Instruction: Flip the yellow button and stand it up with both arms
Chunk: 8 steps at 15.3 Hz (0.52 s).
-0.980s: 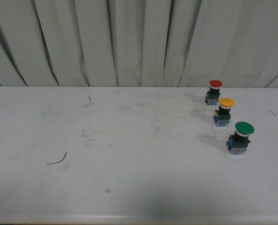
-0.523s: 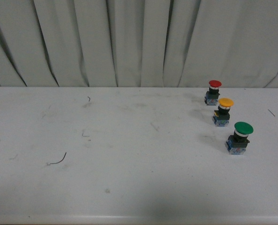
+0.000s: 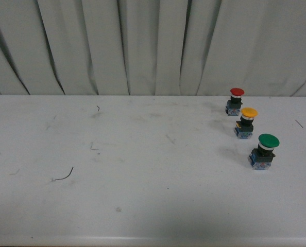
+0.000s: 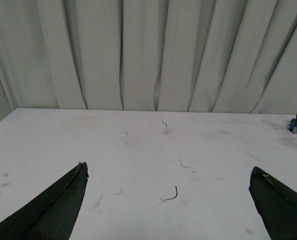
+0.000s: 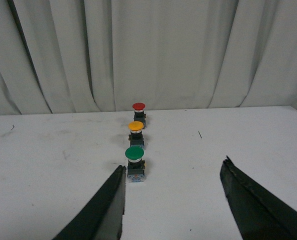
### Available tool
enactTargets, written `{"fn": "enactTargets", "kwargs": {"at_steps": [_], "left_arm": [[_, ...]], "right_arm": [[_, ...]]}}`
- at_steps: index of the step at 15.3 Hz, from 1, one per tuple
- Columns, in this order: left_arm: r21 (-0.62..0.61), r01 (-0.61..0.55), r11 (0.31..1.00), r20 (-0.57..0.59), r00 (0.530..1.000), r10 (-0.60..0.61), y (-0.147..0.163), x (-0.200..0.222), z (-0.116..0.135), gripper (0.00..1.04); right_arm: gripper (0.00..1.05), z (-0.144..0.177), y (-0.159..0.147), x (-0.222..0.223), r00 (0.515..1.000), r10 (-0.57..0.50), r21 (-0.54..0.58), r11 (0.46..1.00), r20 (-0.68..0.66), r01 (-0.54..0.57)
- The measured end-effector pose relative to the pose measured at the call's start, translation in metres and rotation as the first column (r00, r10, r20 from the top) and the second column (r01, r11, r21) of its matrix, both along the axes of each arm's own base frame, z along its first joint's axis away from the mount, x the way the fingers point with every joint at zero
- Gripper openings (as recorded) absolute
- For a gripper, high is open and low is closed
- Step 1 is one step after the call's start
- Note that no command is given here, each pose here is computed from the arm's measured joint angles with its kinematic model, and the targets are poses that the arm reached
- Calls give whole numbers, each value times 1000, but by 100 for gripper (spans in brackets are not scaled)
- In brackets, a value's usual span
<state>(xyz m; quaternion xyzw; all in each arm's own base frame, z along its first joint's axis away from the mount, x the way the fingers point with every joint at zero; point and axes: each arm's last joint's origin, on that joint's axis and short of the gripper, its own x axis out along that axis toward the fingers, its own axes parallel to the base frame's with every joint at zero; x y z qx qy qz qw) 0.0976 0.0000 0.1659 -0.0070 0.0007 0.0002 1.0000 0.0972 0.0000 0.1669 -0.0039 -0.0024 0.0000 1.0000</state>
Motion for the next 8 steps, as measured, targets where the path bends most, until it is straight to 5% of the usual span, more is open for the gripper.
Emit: {"fn": "enactTargets", "kwargs": {"at_steps": [4, 8], "left_arm": [[0, 0, 1000, 0, 1000, 0, 0, 0, 0, 98], [0, 0, 1000, 0, 1000, 0, 0, 0, 0, 98]], "right_arm": [[100, 0, 0, 0, 1000, 0, 0, 1000, 0, 0], [98, 0, 0, 0, 1000, 0, 0, 1000, 0, 0]]}}
